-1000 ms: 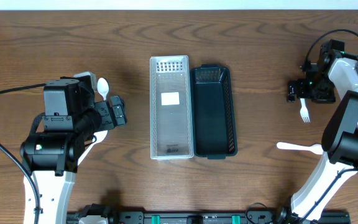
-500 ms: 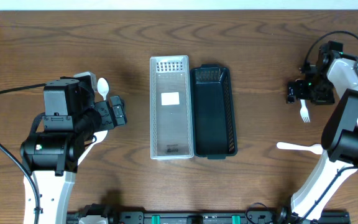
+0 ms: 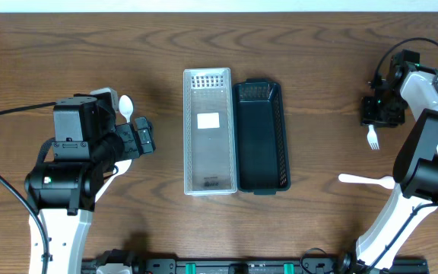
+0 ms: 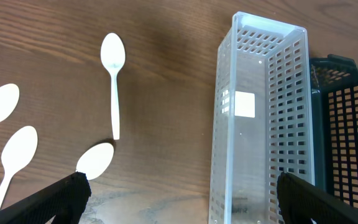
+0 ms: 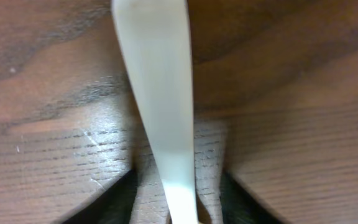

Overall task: Pack container
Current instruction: 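Lower the right gripper and grasp the white fork, then carry the fork with the right gripper into the black basket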

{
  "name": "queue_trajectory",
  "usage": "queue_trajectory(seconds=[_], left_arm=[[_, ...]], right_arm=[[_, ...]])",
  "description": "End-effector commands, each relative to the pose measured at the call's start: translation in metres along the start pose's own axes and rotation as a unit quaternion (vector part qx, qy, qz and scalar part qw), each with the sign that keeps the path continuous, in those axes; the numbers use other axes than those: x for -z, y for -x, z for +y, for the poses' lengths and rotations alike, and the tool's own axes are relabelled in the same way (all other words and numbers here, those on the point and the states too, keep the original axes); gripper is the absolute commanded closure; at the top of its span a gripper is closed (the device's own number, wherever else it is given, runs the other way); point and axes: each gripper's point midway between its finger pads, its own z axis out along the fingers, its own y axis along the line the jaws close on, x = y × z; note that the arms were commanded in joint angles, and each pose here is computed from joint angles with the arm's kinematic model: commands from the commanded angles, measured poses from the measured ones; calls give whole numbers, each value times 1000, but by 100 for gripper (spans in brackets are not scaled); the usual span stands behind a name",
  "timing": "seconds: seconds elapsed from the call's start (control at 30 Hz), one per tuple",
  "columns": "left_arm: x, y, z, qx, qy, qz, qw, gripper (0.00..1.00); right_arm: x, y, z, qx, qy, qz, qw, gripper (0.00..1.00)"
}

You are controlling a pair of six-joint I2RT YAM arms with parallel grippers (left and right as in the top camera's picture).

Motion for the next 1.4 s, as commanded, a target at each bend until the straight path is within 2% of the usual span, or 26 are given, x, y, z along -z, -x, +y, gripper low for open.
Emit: queue_trajectory(seconds=[0.0, 0.07, 0.2, 0.33, 0.5, 0.6, 0.8, 0.97, 1.1, 1.2, 1.37], left_arm=[[5, 5, -4, -1, -8, -6, 1000, 2], [5, 5, -4, -1, -8, -6, 1000, 2], [5, 5, -4, -1, -8, -6, 1000, 2], [5, 5, -4, -1, -8, -6, 1000, 2], [5, 5, -4, -1, -8, -6, 1000, 2], [5, 5, -4, -1, -8, -7, 1000, 2], [5, 5, -4, -1, -8, -7, 1000, 2], [5, 5, -4, -1, -8, -7, 1000, 2], [5, 3, -4, 0, -7, -4, 1000, 2], [5, 3, -4, 0, -7, -3, 1000, 2], [5, 3, -4, 0, -7, -3, 1000, 2]], right_arm=[[-16, -9, 0, -4, 1, 23, 1000, 72], [-16, -9, 0, -5, 1, 23, 1000, 73], [-16, -9, 0, -5, 1, 22, 1000, 81], [-16, -7, 0, -14, 1, 19, 1000, 99], [-13, -7, 1, -45, 1, 19, 999, 99], [-2, -4, 18, -50, 40, 8, 998, 99], [63, 4, 50, -27, 52, -51, 997, 99], [147, -1, 103, 18, 66, -143, 987, 99], [199, -23, 160, 36, 98, -192, 976, 99], [216, -41, 198, 50, 109, -207, 971, 99], [207, -68, 239, 38, 70, -205, 976, 99]])
